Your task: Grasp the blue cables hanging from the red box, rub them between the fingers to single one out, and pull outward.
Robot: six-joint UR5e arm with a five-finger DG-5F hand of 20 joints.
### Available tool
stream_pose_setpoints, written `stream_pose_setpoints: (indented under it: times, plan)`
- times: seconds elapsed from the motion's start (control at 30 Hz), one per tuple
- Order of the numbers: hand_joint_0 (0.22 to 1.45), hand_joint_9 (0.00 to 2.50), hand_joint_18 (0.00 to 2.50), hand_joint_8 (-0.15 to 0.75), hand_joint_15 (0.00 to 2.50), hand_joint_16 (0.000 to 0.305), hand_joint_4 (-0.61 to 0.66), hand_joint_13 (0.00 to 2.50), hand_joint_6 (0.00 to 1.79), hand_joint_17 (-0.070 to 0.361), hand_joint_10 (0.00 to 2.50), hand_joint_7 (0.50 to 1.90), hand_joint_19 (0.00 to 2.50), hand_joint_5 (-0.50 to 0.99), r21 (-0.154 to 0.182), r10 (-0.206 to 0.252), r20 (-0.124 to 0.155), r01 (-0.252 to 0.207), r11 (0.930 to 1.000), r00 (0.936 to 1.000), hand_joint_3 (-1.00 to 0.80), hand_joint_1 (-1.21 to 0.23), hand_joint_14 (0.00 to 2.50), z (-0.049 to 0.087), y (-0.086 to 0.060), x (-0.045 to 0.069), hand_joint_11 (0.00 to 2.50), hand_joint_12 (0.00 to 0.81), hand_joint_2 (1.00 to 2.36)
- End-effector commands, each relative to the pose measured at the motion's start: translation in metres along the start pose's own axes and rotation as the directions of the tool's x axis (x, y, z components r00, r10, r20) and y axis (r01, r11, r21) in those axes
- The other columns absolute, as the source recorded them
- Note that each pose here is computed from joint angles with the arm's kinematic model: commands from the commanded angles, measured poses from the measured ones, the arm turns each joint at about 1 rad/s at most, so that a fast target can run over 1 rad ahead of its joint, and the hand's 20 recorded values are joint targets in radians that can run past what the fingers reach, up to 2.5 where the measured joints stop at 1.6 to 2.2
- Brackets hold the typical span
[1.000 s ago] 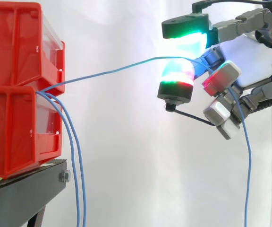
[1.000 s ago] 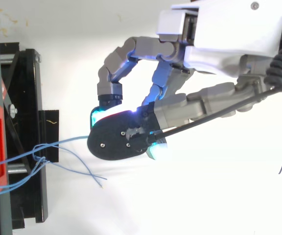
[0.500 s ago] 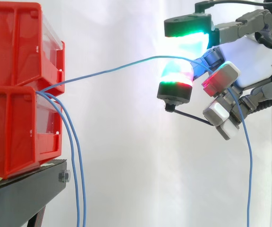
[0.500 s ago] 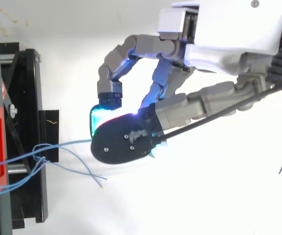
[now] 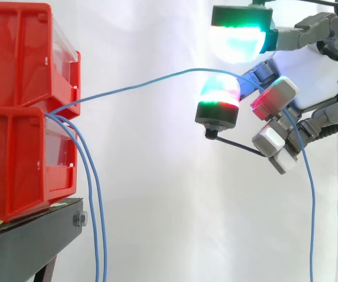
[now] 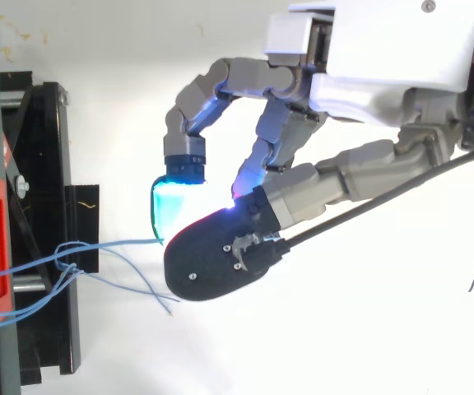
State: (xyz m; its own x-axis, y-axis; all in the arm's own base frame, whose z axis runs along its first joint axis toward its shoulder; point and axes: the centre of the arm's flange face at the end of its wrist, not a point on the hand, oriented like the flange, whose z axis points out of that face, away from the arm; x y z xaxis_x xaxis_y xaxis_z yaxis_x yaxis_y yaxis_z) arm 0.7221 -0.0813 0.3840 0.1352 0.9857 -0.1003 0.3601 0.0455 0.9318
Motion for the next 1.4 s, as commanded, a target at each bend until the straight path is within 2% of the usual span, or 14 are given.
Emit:
stream_pose_setpoints:
  times: [0.0,0.17,0.4,0.5,0.53,0.63,0.8,0.97,1.03,1.1,1.17,1.23,1.3,1.37]
  plan:
    - [0.53,1.28,0.8,0.346,0.62,0.055,0.16,0.99,0.9,0.124,0.02,0.92,0.56,-0.17,0.0,0.002,-0.001,-0.002,1.0,1.0,-0.49,-0.69,0.02,0.0,0.0,0.0,0.98,0.435,1.0]
    - [0.57,1.26,0.79,0.333,0.63,0.053,0.15,0.98,0.9,0.119,0.02,0.94,0.56,-0.17,-0.002,0.005,-0.001,-0.005,1.0,1.0,-0.43,-0.77,0.02,0.0,0.001,0.0,0.99,0.419,1.0]
    - [0.61,1.26,0.79,0.333,0.63,0.051,0.11,0.97,0.91,0.116,0.02,0.99,0.56,-0.16,0.001,0.005,-0.005,-0.005,1.0,1.0,-0.26,-0.78,0.02,0.0,0.0,0.002,1.0,0.412,1.01]
    - [0.61,1.26,0.81,0.344,0.61,0.053,0.09,0.98,0.92,0.12,0.02,0.99,0.54,-0.15,0.003,0.019,-0.006,-0.019,0.9998,0.9998,-0.18,-0.78,0.02,0.0,0.0,0.003,0.99,0.42,1.02]
    - [0.61,1.27,0.82,0.348,0.62,0.055,0.07,0.99,0.93,0.123,0.02,1.0,0.53,-0.15,0.004,0.046,-0.006,-0.046,0.9989,0.9989,-0.15,-0.78,0.02,-0.001,0.0,0.003,0.98,0.428,1.02]
    - [0.61,1.28,0.85,0.363,0.6,0.057,0.03,1.0,0.93,0.128,0.02,1.03,0.51,-0.14,0.013,0.066,-0.007,-0.066,0.9977,0.9978,-0.08,-0.78,0.02,-0.002,-0.001,0.004,0.97,0.442,1.02]
    - [0.61,1.3,0.89,0.368,0.59,0.061,-0.03,1.02,0.93,0.137,0.01,1.1,0.48,-0.12,0.025,0.067,-0.008,-0.067,0.9974,0.9977,0.02,-0.8,0.02,-0.003,-0.003,0.005,0.94,0.46,1.01]
    - [0.64,1.31,0.9,0.348,0.58,0.061,-0.12,1.01,0.93,0.138,0.01,1.22,0.46,-0.1,0.035,0.082,-0.009,-0.082,0.996,0.9966,0.11,-0.83,0.02,-0.002,-0.007,0.007,0.88,0.456,1.0]
    - [0.64,1.26,0.9,0.334,0.56,0.061,-0.14,1.01,0.93,0.137,0.02,1.25,0.45,-0.1,0.06,0.108,-0.01,-0.107,0.9925,0.9941,0.13,-0.84,0.02,-0.001,-0.019,0.008,0.8,0.458,1.0]
    - [0.64,1.18,0.9,0.328,0.55,0.061,-0.17,0.98,0.93,0.136,0.02,1.29,0.43,-0.09,0.075,0.127,-0.011,-0.126,0.9892,0.9919,0.14,-0.85,0.02,0.0,-0.026,0.009,0.71,0.453,1.05]
    - [0.64,1.11,0.88,0.323,0.54,0.06,-0.19,0.96,0.93,0.134,0.02,1.31,0.44,-0.09,0.109,0.169,-0.019,-0.166,0.9802,0.9855,0.15,-0.85,0.02,0.0,-0.042,0.013,0.65,0.453,1.07]
    - [0.63,1.08,0.88,0.322,0.55,0.06,-0.2,0.94,0.93,0.135,0.01,1.31,0.43,-0.09,0.123,0.195,-0.023,-0.191,0.9739,0.9805,0.14,-0.85,0.02,0.001,-0.05,0.016,0.62,0.451,1.08]
    - [0.63,1.01,0.86,0.317,0.54,0.06,-0.21,0.92,0.93,0.134,0.01,1.31,0.43,-0.09,0.127,0.206,-0.027,-0.201,0.9712,0.9781,0.14,-0.85,0.02,0.002,-0.053,0.018,0.56,0.451,1.11]
    - [0.62,0.88,0.8,0.308,0.49,0.058,-0.23,0.83,0.93,0.131,0.01,1.31,0.4,-0.09,0.128,0.206,-0.03,-0.201,0.9713,0.9781,0.13,-0.85,0.02,0.001,-0.052,0.019,0.4,0.454,1.15]
